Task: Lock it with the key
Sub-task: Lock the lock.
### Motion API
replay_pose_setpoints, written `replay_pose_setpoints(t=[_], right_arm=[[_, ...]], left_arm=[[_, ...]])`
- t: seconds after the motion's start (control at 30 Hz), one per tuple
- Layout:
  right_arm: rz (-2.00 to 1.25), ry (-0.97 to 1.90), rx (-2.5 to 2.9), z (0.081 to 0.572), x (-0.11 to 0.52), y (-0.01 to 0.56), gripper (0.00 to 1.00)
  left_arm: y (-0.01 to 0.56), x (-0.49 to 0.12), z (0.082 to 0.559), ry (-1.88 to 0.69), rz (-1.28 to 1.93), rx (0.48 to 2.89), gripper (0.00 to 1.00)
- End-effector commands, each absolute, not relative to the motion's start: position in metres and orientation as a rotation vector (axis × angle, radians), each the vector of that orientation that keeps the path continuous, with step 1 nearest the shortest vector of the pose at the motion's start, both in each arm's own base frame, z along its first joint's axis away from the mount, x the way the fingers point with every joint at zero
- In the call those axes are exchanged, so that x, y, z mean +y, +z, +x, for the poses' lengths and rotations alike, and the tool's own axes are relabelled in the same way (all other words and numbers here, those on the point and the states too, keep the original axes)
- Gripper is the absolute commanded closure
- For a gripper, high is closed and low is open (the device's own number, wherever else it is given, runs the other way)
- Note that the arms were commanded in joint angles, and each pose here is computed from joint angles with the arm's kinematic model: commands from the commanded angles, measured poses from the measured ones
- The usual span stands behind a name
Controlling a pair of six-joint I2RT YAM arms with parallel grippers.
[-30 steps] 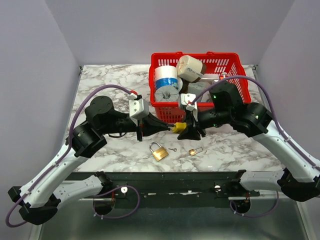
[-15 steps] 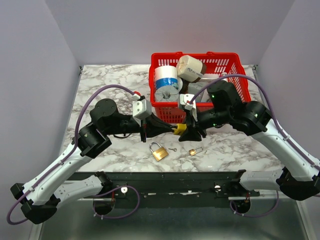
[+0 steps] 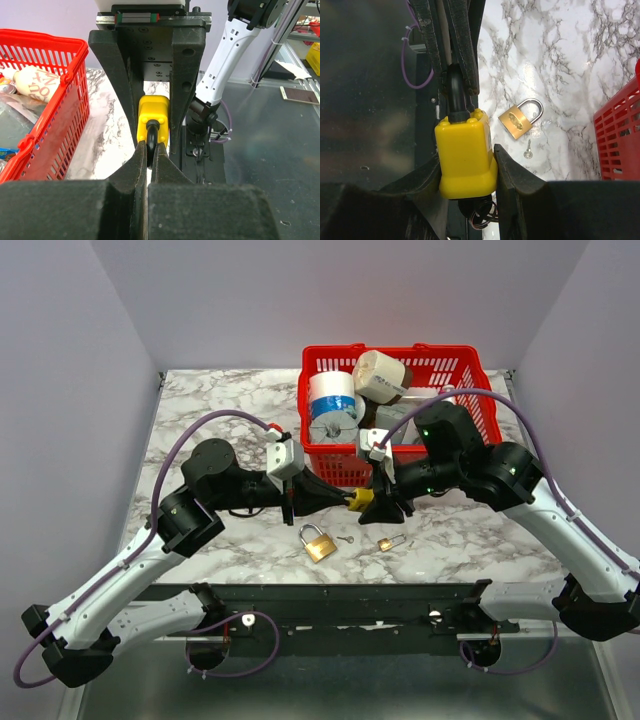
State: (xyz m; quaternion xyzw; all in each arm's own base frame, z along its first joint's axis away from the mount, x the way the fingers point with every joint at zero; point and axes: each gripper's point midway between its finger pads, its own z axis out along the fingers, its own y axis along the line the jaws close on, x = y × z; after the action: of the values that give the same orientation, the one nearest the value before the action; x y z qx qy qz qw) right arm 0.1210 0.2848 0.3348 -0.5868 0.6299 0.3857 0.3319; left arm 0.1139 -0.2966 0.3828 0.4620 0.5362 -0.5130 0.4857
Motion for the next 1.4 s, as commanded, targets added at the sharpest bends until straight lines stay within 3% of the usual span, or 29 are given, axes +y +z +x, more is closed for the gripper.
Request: replay_pose_setpoints(t=[0.0,0.43,0.57,0.63,0.67,0.73,0.77,0.87,1.13,1.23,1.37], right_arm=[[-1.450,1.060,1.264,0.135,0.328,0.410,0.99],[-1.429,1.050,1.250,0.140,0.332,0.418,0.99],[-1.394,1.020,1.295,0.145,0.328,0.413,0.99],[-1.367,0.993,1.327,0.151,0.327,0.408,0.99],[-1.351,0.991,1.347,0.153,0.326,0.405,0.99],[-1.312,0.964,1.384,0.161,0.324,0.402,0.99],[-1.283,0.960,1.403,0.166,0.323,0.402,0.99],[-1.181,0.912,1.442,0.184,0.319,0.406,0.99],[-0.960,0.775,1.413,0.225,0.315,0.422,0.99],[-0.930,0.745,1.413,0.240,0.322,0.427,0.99],[-0.903,0.698,1.420,0.255,0.326,0.430,0.99]], left_arm=[[0.346,-0.316,0.100,-1.349,1.194,1.420,1.00],[0.328,-0.321,0.092,-1.389,1.193,1.498,1.00],[0.347,-0.307,0.124,-1.300,1.068,1.525,0.98],[0.369,-0.297,0.139,-1.296,0.989,1.486,0.87],[0.381,-0.290,0.146,-1.302,0.930,1.487,0.72],[0.397,-0.277,0.159,-1.274,0.853,1.476,0.60],[0.407,-0.273,0.159,-1.287,0.820,1.473,0.49],[0.428,-0.260,0.166,-1.269,0.736,1.448,0.34],[0.474,-0.236,0.202,-1.355,0.285,1.451,0.19],[0.471,-0.237,0.211,-1.431,0.183,1.469,0.07],[0.450,-0.242,0.228,-1.483,0.024,1.580,0.04]])
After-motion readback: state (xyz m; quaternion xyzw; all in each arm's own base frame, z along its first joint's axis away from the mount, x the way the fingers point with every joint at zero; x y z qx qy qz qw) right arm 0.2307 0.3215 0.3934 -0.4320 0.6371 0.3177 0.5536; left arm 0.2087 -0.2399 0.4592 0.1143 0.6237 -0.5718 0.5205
